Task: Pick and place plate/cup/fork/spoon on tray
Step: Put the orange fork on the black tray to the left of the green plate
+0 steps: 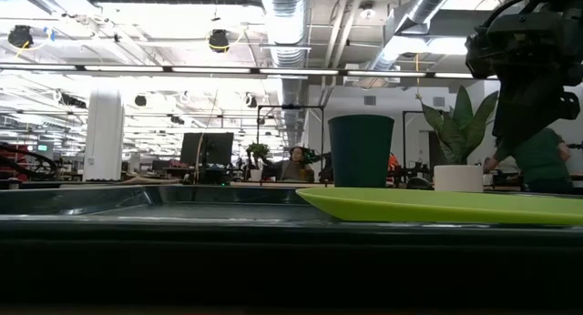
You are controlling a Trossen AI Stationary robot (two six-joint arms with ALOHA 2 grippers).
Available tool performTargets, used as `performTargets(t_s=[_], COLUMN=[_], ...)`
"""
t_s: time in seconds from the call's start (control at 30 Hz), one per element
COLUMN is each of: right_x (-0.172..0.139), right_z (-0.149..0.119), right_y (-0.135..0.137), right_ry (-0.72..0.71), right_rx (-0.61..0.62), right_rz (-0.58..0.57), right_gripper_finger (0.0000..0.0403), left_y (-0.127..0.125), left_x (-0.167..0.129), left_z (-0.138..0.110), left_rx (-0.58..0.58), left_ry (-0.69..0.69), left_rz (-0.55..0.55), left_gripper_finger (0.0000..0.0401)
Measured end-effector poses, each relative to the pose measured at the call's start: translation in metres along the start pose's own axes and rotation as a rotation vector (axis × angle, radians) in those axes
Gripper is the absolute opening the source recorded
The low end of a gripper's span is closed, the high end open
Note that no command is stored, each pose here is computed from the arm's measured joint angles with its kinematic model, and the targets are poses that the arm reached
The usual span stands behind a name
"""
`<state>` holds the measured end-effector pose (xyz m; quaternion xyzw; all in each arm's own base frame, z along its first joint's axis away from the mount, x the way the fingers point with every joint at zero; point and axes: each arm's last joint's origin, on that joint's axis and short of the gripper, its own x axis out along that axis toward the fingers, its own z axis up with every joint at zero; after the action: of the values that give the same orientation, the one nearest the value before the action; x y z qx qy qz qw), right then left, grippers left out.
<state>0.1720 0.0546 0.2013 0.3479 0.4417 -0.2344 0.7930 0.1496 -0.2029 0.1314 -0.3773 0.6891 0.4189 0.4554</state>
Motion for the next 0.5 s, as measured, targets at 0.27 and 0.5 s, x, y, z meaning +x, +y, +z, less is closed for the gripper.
performTargets(t_s=[0.27,0.5], right_x=[0.0,0.0], right_z=[0.0,0.0], right_y=[0.0,0.0], right_ry=[0.0,0.0], right_rx=[0.0,0.0], right_rz=[0.0,0.0], right_gripper_finger=[0.0205,0.0205], left_y=[-0.0026,-0.0044], left_x=[0.0004,0.0002], left_z=[0.0007,0.0008], left_rx=[-0.021,-0.005], left_ry=[-0.083,-0.114], left_rz=[-0.074,-0.107], left_gripper_finger=[0.0088,0.0015])
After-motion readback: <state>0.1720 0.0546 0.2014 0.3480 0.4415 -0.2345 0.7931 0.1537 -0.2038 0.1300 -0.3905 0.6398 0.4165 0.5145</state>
